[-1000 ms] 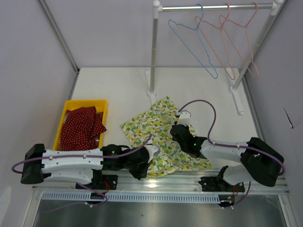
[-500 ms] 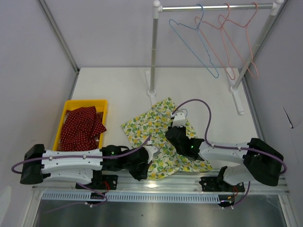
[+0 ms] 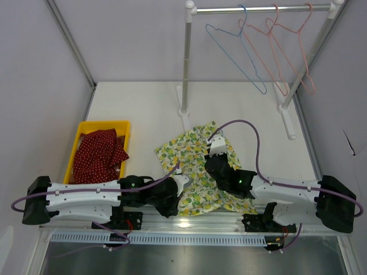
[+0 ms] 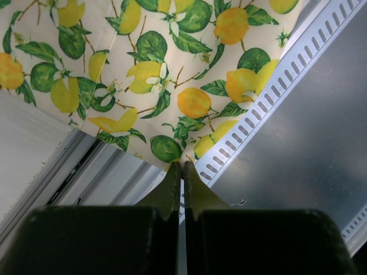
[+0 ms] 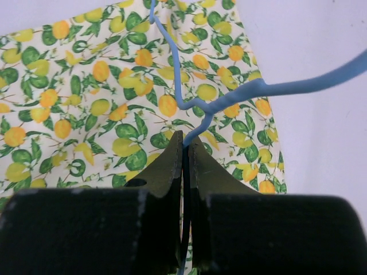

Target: Place the skirt on the hanger

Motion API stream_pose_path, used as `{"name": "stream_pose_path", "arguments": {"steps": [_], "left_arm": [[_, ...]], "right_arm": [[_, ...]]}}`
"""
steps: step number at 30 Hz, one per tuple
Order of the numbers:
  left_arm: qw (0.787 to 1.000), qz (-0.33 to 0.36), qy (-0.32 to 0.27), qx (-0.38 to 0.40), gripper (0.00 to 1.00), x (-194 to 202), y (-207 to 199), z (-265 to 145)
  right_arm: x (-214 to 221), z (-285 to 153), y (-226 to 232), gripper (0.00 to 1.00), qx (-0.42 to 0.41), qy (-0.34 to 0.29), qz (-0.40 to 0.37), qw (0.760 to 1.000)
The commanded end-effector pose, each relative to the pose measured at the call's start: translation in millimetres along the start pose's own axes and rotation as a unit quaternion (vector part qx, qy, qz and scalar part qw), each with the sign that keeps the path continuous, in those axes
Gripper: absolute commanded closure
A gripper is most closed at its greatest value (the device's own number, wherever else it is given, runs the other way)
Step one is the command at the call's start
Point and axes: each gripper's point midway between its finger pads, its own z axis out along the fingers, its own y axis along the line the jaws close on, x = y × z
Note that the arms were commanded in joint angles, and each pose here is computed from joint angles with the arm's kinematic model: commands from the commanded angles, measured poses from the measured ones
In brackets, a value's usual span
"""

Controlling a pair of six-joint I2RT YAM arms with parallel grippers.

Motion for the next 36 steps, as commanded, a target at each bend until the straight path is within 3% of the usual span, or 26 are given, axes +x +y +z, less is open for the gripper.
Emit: {"name": "stream_pose_path", "arguments": {"steps": [1,12,16,19,29,36], "left_arm": [[1.0,-0.012,-0.012,-0.001,1.0,-3.3,1.1,-3.5],[1.0,-0.011,-0.019,-0.003,0.99,-7.9,0.3,-3.3],[0.998,-0.011,-0.054,0.004,0.49,-25.1,-6.3,-13.9],[0.994,-0.009,-0.108,0.01,0.44,-55.7,-17.9,-36.5],[0.971,-0.008,-0.237,-0.019,0.42,-126.3,-28.5,-121.5],[0.946,-0.036,-0.318,-0.05,0.41,-153.8,-14.3,-178.3]], "right_arm": [[-31.2,-10.4,-11.7,1.0,0.017,-0.029,0.01,0.999],[-61.1,-28.7,-4.5,1.0,-0.033,-0.027,0.006,0.999],[-76.4,-38.8,-0.1,1.0,-0.061,-0.027,0.019,0.998],[-91.8,-48.6,1.9,1.0,-0.082,-0.032,0.035,0.995],[-155.7,-69.8,-11.1,1.0,-0.106,-0.062,0.091,0.988],[-225.4,-66.9,-50.0,1.0,-0.067,-0.107,0.064,0.99]]}}
